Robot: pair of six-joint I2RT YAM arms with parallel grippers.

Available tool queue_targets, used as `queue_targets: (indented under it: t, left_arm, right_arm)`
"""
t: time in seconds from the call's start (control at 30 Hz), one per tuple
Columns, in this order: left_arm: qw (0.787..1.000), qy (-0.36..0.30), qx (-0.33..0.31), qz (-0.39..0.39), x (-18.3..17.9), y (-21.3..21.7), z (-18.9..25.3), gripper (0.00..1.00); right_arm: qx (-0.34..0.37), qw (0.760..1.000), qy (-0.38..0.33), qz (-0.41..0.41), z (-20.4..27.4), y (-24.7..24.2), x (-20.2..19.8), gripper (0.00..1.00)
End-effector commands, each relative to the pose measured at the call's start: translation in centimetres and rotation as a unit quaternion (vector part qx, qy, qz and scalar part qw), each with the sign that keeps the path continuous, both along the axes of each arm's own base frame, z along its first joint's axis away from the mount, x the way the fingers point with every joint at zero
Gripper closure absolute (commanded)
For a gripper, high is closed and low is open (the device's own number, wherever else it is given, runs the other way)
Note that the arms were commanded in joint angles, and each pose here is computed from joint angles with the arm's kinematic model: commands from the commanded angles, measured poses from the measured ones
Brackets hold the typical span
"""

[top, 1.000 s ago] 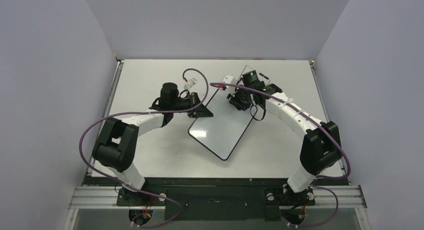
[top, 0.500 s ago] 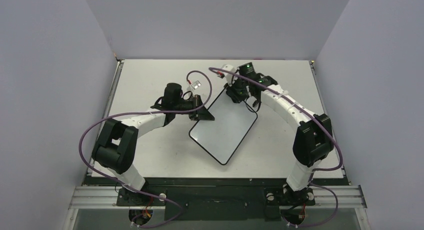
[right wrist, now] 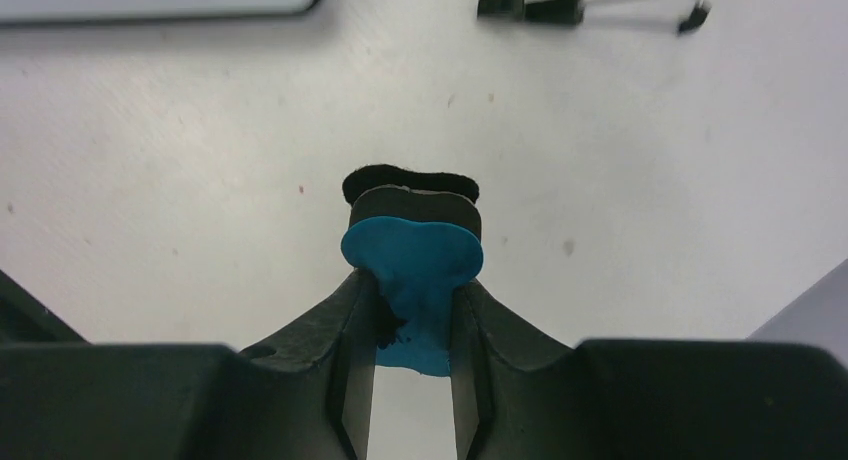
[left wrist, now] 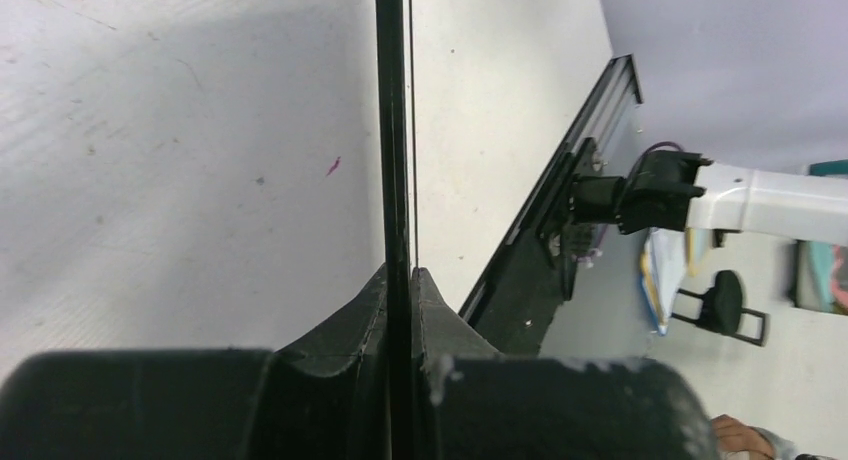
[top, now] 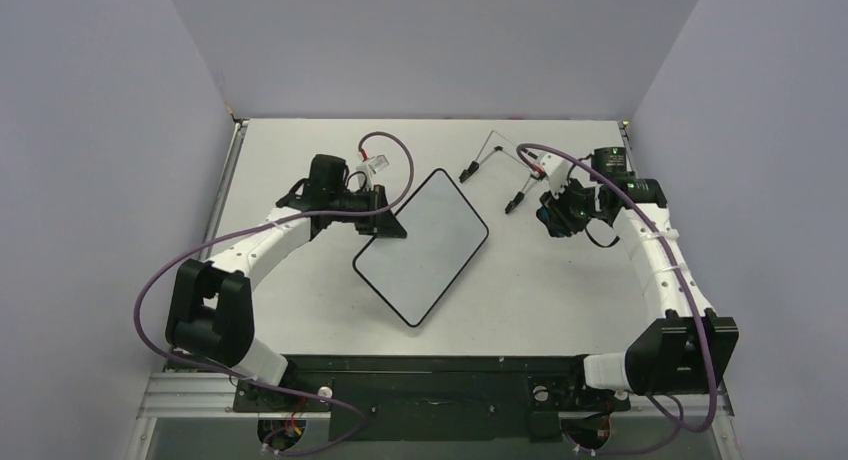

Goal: Erase the whiteboard
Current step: Place the whiteboard eraser at the center of the board.

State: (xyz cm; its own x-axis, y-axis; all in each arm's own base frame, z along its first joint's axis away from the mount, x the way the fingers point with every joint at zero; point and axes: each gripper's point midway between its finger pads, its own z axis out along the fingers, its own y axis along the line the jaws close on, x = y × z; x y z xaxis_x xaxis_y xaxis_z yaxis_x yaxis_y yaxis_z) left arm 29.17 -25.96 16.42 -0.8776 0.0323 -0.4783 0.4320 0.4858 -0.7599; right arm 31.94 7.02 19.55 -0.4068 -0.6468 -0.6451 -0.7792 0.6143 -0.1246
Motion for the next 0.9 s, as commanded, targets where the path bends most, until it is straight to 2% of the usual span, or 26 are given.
queue_targets:
  t: [0.0, 0.07, 0.13, 0.17, 0.27, 0.33, 0.4, 0.47, 0.6, 0.67, 0.77, 0.83, 0.87]
  left_arm:
    - [0.994, -0.105, 0.02, -0.033, -0.3, 0.9, 6.0, 1.0]
    - [0.991, -0.126, 0.035, -0.039, -0.7, 1.5, 7.0, 1.0]
    - [0.986, -0.152, 0.049, -0.048, -1.4, 2.0, 8.1, 1.0]
    - [0.983, -0.167, 0.056, -0.055, -1.6, 2.2, 8.3, 1.0]
    - [0.979, -0.18, 0.069, -0.071, -2.8, 2.5, 8.4, 1.0]
    - [0.978, -0.179, 0.073, -0.078, -3.4, 2.3, 8.0, 1.0]
    - [0.977, -0.18, 0.079, -0.085, -3.9, 2.0, 7.5, 1.0]
    - [0.975, -0.18, 0.089, -0.091, -4.2, 1.7, 7.1, 1.0]
    - [0.97, -0.189, 0.102, -0.11, -4.7, 1.3, 6.9, 1.0]
    - [0.968, -0.194, 0.104, -0.124, -5.0, 1.1, 6.8, 1.0]
    - [0.962, -0.204, 0.109, -0.144, -5.4, 0.6, 7.1, 1.0]
    - [0.959, -0.209, 0.114, -0.155, -5.3, 0.3, 7.1, 1.0]
    - [0.956, -0.209, 0.118, -0.166, -5.2, 0.0, 6.6, 1.0]
  right_arm:
    - [-0.063, 0.989, 0.135, 0.004, -8.1, -3.8, -4.7, 0.98]
    - [-0.079, 0.982, 0.173, -0.019, -10.6, -5.3, -5.4, 0.98]
    - [-0.088, 0.977, 0.189, -0.036, -12.4, -5.9, -5.5, 0.9]
    - [-0.091, 0.976, 0.193, -0.042, -12.9, -6.1, -5.5, 0.83]
    - [-0.101, 0.977, 0.177, -0.069, -14.1, -6.8, -4.8, 0.72]
    - [-0.104, 0.976, 0.172, -0.081, -14.4, -7.2, -4.6, 0.61]
    - [-0.101, 0.976, 0.172, -0.083, -14.4, -7.3, -4.6, 0.41]
    - [-0.099, 0.978, 0.163, -0.084, -14.0, -7.5, -4.6, 0.3]
    - [-0.081, 0.985, 0.131, -0.081, -11.7, -7.5, -4.2, 0.27]
    - [-0.06, 0.991, 0.1, -0.066, -9.4, -7.2, -4.0, 0.27]
    - [-0.027, 1.0, 0.002, -0.001, -3.2, -5.7, -4.0, 0.26]
    - [0.039, 0.992, -0.094, 0.068, 1.3, -2.5, -4.0, 0.18]
    - [0.054, 0.987, -0.122, 0.084, 2.5, -1.6, -4.1, 0.07]
